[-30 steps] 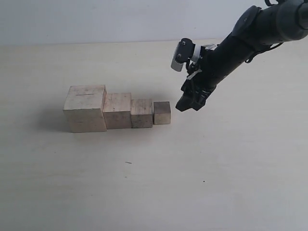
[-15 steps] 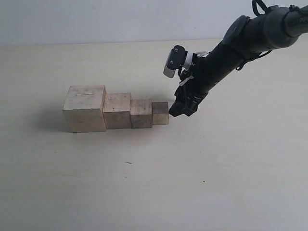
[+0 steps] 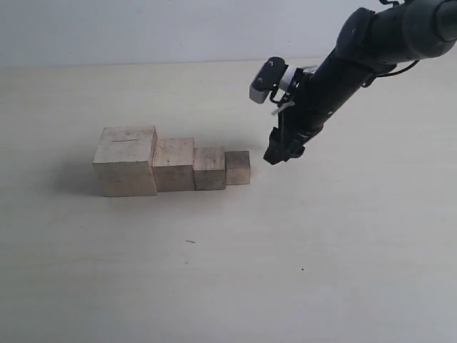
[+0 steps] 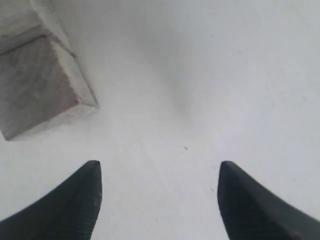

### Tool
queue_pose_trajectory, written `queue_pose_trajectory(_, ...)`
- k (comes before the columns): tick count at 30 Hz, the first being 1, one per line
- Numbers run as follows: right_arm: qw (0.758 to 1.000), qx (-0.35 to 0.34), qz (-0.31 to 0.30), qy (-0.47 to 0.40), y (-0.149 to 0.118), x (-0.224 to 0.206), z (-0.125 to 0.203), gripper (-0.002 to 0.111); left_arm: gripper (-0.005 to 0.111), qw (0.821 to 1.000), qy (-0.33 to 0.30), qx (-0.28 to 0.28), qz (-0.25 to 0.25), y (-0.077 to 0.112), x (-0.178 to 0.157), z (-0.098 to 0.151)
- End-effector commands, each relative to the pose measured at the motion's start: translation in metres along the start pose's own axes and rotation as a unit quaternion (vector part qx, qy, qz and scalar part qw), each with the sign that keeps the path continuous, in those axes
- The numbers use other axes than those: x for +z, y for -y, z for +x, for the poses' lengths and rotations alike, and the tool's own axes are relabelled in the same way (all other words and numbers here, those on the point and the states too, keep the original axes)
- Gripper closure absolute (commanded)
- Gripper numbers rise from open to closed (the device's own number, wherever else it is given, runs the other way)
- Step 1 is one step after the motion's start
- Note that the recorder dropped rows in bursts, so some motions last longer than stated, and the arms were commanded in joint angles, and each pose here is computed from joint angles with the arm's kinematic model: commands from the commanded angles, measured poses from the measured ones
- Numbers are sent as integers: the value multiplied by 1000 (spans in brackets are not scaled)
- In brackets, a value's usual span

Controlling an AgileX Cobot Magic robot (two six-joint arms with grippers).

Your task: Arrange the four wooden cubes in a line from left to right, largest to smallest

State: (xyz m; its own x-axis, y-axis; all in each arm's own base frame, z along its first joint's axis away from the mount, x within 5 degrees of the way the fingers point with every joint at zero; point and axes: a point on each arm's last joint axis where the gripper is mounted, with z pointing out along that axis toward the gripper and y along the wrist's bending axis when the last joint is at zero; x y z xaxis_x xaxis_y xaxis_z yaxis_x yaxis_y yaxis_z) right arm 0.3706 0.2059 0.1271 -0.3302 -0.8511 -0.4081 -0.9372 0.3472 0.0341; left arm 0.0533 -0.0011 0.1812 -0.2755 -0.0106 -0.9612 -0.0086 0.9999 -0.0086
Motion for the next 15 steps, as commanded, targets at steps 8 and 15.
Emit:
queue_pose_trajectory(8,932,358,49,-6,-4,-49,-6,79,107,1000,7,-4,0,0,0,0)
queue_pose_trajectory(15,920,391,19,19,-9,-53,-13,108,107,1000,7,-4,0,0,0,0)
